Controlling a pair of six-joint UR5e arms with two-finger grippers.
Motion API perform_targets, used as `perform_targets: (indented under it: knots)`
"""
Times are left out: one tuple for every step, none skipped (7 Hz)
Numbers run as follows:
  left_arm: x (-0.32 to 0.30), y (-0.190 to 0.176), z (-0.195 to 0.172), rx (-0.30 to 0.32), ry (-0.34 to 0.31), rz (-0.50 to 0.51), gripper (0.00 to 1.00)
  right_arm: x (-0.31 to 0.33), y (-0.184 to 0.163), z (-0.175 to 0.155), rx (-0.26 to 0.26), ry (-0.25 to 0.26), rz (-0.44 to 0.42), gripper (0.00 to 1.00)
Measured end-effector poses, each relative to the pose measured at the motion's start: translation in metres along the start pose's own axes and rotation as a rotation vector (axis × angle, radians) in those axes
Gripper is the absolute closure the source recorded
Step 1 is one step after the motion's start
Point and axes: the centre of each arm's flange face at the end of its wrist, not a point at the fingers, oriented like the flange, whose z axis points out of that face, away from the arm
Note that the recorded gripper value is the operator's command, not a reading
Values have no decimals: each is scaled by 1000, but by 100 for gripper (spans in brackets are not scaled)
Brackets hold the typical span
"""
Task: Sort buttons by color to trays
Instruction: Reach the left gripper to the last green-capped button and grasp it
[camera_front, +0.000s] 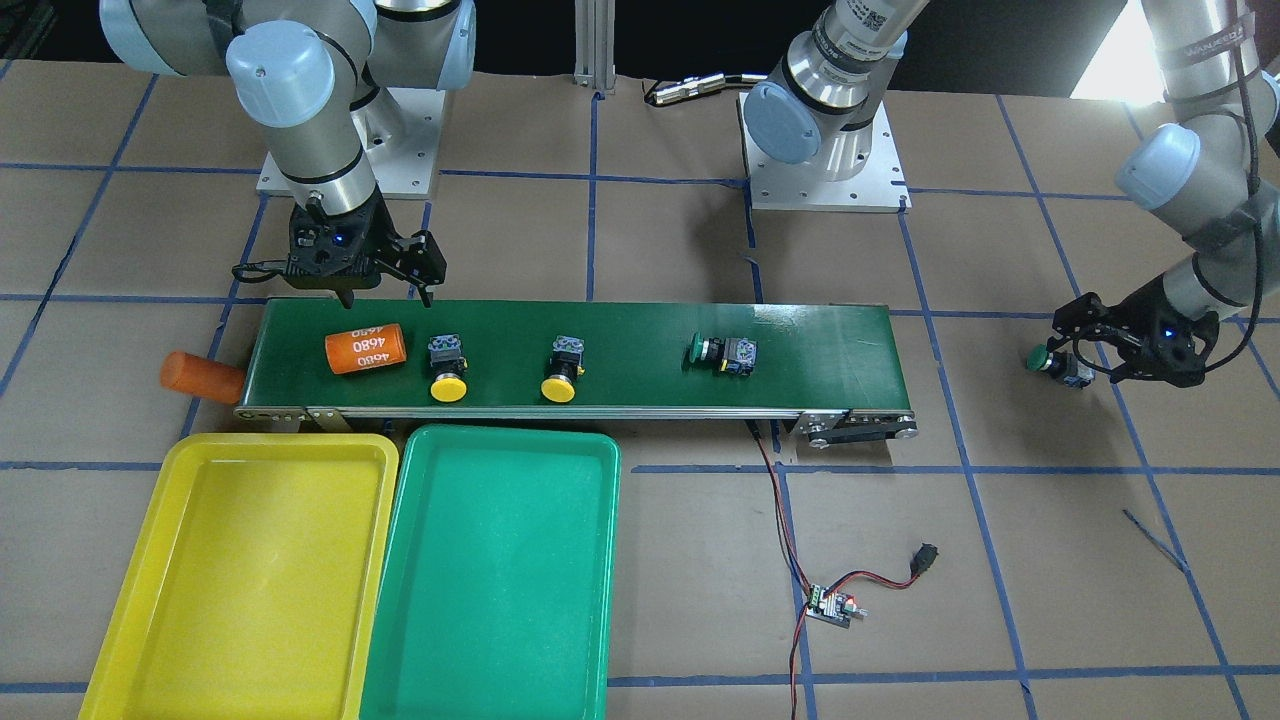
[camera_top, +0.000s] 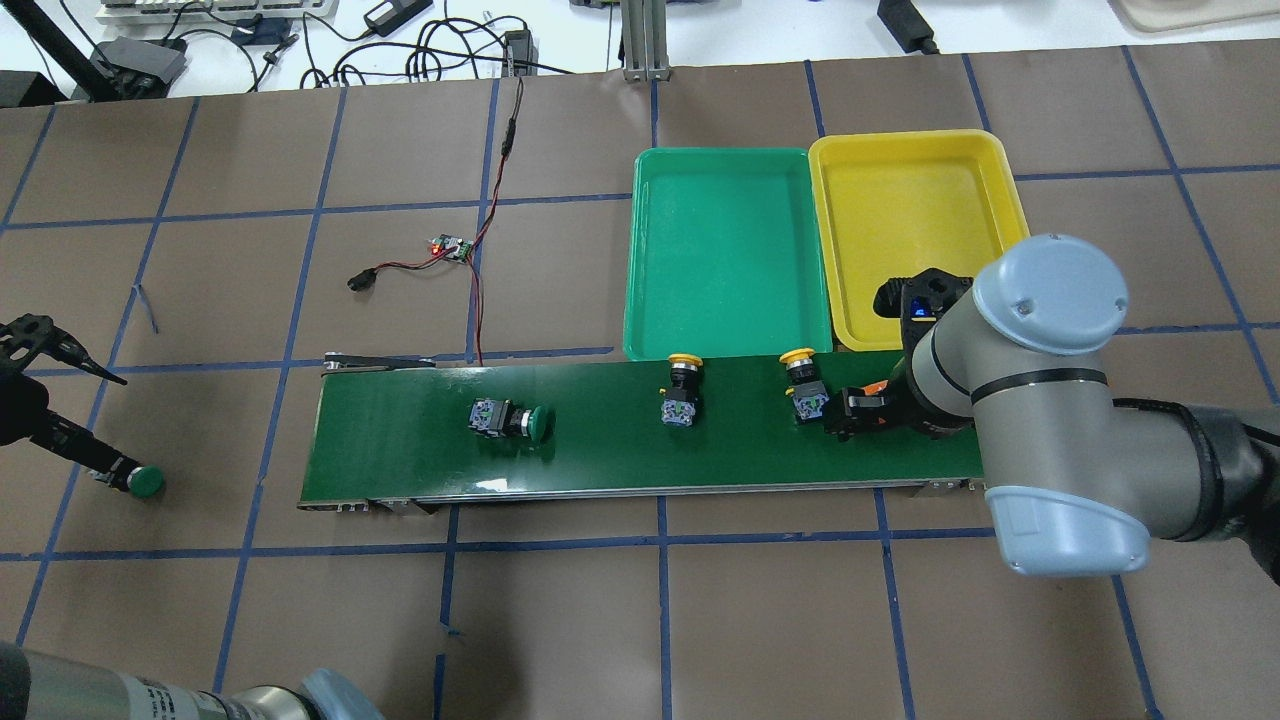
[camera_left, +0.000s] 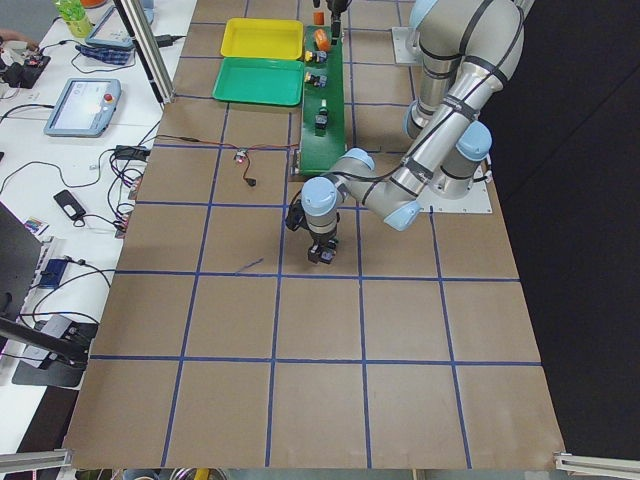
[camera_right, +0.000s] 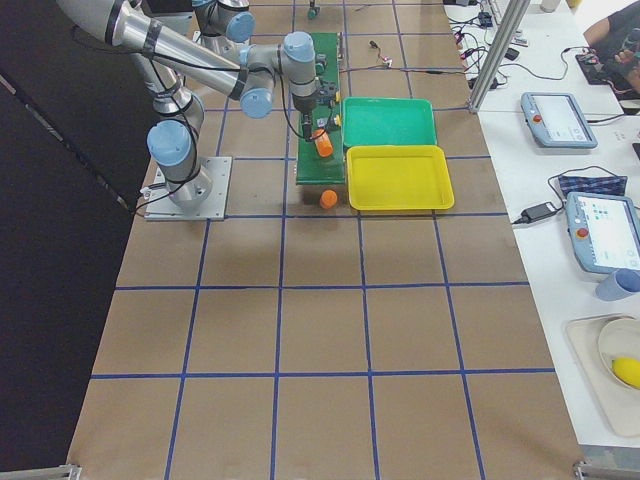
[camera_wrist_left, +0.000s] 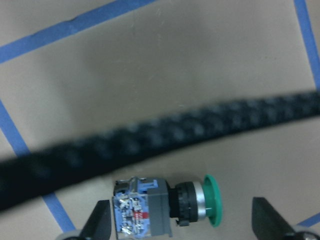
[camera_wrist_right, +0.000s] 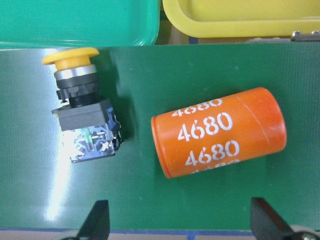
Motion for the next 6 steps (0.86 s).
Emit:
perform_targets:
  knots:
    - [0,0,4,-4,4,5,0,0,0,0,0,0,0,0]
    - [0,0,8,-7,11,5,0,0,0,0,1,0,0,0]
    - [-2,0,13,-10,21,1,0,0,-1,0,1,0,0,0]
    - [-3,0,19,-13,32,-7,0,0,0,0,1,0,-1,0]
    - [-3,0,24,-18,44,-26,0,0,0,0,1,0,-1,0]
    - [-3,1,28,-23,54,-51,0,0,-1,0,4,-1,-1,0]
